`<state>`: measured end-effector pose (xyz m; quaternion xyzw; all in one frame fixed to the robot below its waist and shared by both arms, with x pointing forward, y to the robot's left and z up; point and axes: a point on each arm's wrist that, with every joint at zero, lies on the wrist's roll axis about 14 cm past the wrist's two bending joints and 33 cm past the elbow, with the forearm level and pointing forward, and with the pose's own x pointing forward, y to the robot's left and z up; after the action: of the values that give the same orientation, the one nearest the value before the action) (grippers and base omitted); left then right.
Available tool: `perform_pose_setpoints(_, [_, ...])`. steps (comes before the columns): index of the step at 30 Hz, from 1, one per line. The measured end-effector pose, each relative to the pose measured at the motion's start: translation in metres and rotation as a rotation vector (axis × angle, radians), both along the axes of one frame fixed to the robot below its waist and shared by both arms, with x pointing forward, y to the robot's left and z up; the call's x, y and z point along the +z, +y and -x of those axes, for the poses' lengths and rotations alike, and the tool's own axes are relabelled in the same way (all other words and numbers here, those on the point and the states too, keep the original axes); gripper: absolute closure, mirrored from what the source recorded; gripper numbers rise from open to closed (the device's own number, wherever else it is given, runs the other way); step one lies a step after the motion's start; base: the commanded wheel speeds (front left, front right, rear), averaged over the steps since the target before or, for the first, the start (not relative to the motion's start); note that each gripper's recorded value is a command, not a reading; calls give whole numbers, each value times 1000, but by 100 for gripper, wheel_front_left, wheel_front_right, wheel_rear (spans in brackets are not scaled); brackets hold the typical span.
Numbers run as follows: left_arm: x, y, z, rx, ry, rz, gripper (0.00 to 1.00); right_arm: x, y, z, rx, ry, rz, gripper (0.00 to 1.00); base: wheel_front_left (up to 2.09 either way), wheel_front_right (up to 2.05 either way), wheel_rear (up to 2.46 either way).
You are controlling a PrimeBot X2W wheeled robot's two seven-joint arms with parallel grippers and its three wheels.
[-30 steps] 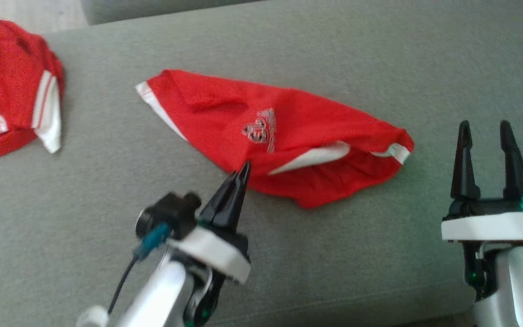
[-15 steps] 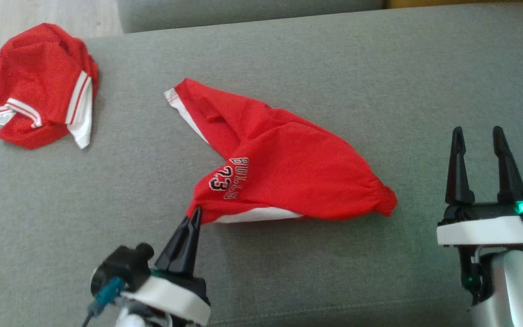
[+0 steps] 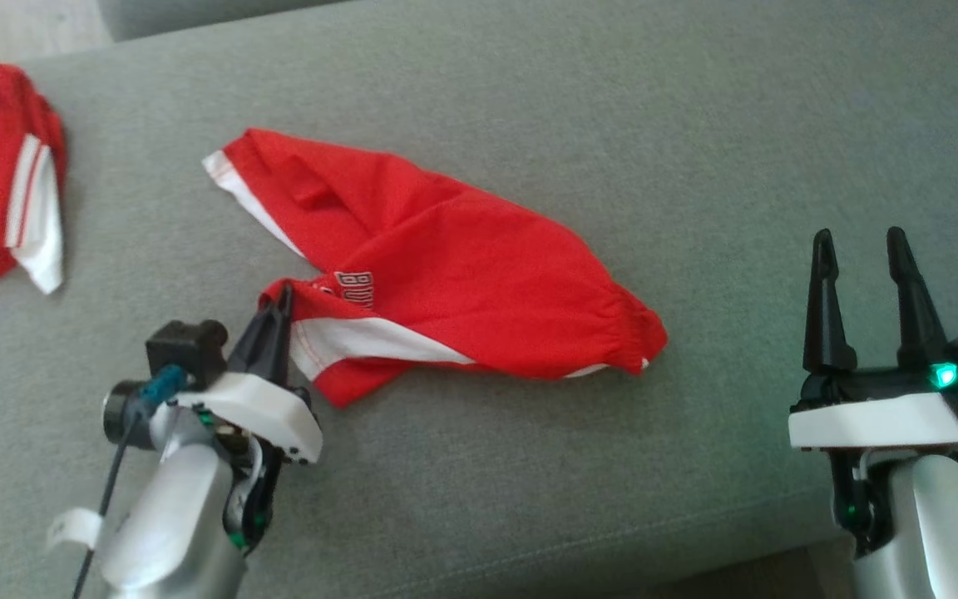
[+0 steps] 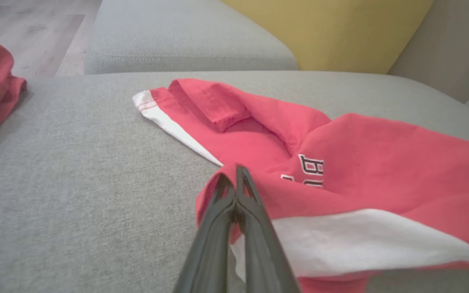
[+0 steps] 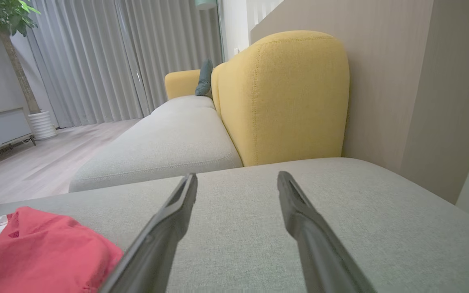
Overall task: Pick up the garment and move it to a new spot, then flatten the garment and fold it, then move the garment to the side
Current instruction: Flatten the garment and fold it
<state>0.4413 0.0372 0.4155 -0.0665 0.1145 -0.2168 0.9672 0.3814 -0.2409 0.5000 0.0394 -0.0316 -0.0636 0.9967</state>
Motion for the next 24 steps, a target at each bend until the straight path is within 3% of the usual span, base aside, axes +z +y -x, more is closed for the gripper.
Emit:
perform_pose_setpoints(9, [-20, 15, -7, 43, 56, -31, 100, -6, -2, -2, -6, 18, 1, 0, 0, 0, 0])
perform_pose_setpoints(11, [-18, 18, -7, 53, 52, -25, 62, -6, 1, -3, 4, 17, 0, 0, 0, 0, 0])
perform_pose_setpoints(12, [-15, 19, -8, 62, 48, -19, 10, -6, 3, -4, 9, 15, -1, 0, 0, 0, 0])
perform_pose_setpoints(13, [-12, 20, -8, 67, 41, -12, 0, -5, 5, -5, 16, 13, -2, 0, 0, 0, 0])
perform_pose_setpoints(24, [17, 25, 16, 107, -24, 79, 0, 5, 19, -8, 59, -16, 13, 0, 0, 0, 0])
